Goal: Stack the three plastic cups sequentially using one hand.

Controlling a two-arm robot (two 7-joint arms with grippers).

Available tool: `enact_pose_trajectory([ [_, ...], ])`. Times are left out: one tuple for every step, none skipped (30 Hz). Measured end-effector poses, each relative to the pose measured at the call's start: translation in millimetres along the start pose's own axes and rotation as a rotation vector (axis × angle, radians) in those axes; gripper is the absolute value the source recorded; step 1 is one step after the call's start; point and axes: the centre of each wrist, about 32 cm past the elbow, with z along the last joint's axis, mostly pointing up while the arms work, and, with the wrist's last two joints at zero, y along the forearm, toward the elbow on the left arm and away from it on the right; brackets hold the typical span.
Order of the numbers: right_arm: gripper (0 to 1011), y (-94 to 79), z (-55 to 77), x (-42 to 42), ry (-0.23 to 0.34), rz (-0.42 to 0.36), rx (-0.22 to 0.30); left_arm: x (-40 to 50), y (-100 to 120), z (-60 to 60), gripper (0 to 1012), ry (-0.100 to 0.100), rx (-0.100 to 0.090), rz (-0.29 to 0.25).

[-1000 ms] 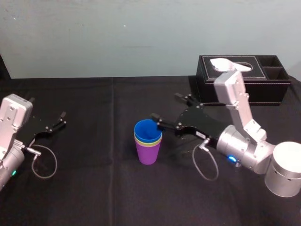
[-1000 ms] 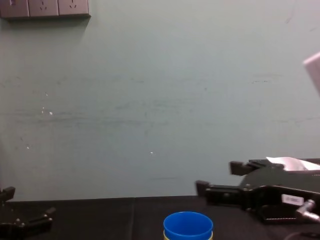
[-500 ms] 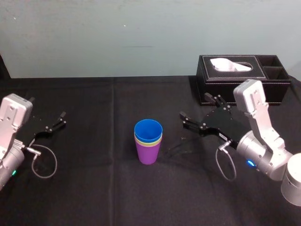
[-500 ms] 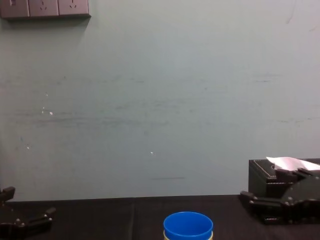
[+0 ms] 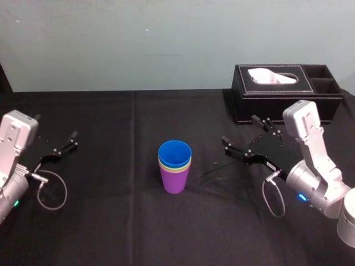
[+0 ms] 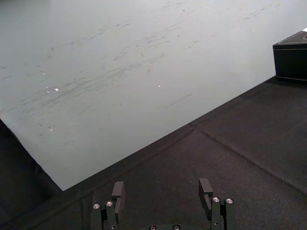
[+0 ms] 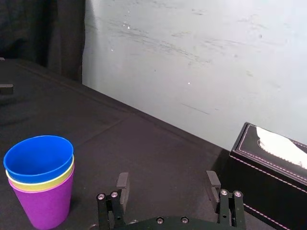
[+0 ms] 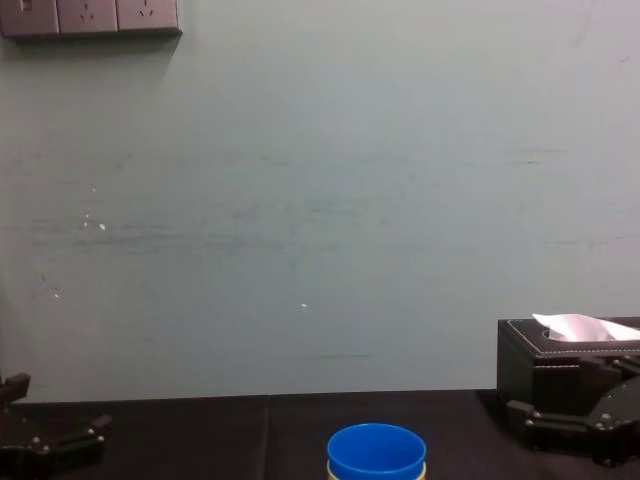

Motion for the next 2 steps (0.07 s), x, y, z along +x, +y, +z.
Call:
enact_pose_trajectory([
  [1000,0.1,0.2,0.0,0.0,0.0,0.0,0.0,0.0,0.0,1010,0.0,0.0,0.0],
  [1000,0.2,0.2,-0.1,-0.001,0.001,0.0,0.0,0.0,0.0,1010,0.0,0.0,0.0],
])
